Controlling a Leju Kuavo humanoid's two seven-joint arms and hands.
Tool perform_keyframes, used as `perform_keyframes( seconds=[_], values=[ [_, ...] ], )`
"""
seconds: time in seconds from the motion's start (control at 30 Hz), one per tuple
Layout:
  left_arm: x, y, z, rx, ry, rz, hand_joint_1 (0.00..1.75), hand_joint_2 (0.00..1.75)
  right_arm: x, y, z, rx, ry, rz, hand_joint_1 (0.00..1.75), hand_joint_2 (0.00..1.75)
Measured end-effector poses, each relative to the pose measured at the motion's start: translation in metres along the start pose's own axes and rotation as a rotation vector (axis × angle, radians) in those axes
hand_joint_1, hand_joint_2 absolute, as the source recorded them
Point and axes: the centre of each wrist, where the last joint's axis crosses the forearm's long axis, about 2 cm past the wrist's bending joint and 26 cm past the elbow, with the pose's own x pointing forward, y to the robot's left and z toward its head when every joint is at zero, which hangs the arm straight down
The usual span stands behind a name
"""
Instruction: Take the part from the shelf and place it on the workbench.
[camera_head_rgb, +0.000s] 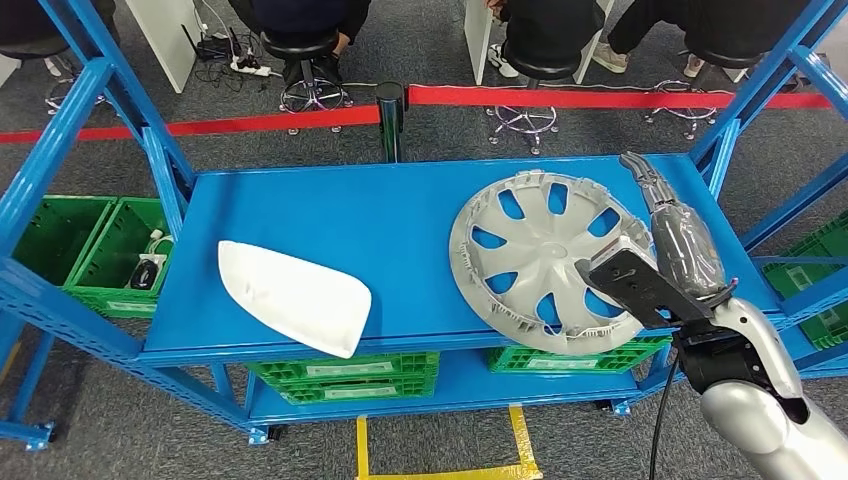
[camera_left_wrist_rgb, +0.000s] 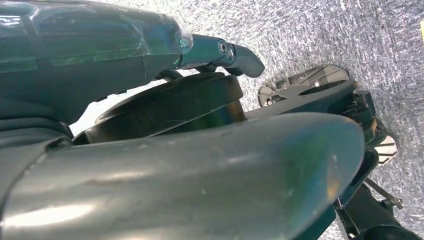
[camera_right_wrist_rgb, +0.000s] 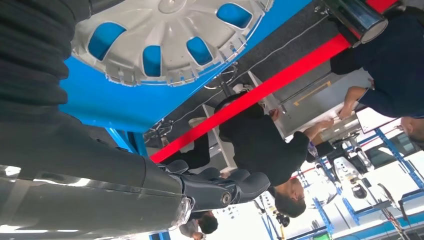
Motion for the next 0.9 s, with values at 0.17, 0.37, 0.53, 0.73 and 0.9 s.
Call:
perform_keyframes(
  seconds=[0.17,0.37,0.53,0.73,0.9],
  values=[
    [0.0,0.0,0.0,0.0,0.003,0.0,0.0,0.0,0.0,0.0,0.0,0.003,0.0,0.001,0.0,1.75],
    [0.0,-0.001,0.0,-0.002,-0.002,-0.001,0.0,0.0,0.0,0.0,0.0,0.01,0.001,0.004,0.0,1.75],
    [0.0,-0.001,0.0,-0.011,-0.025,-0.004,0.0,0.0,0.0,0.001,0.0,0.04,0.007,0.013,0.0,1.75],
    [0.0,-0.001,0.0,-0.013,-0.024,-0.003,0.0,0.0,0.001,0.004,-0.001,0.165,0.091,0.154,0.0,1.75],
    [0.0,-0.001,0.0,-0.015,-0.016,-0.004,0.0,0.0,0.0,0.013,-0.001,0.272,0.158,0.347,0.0,1.75]
  ],
)
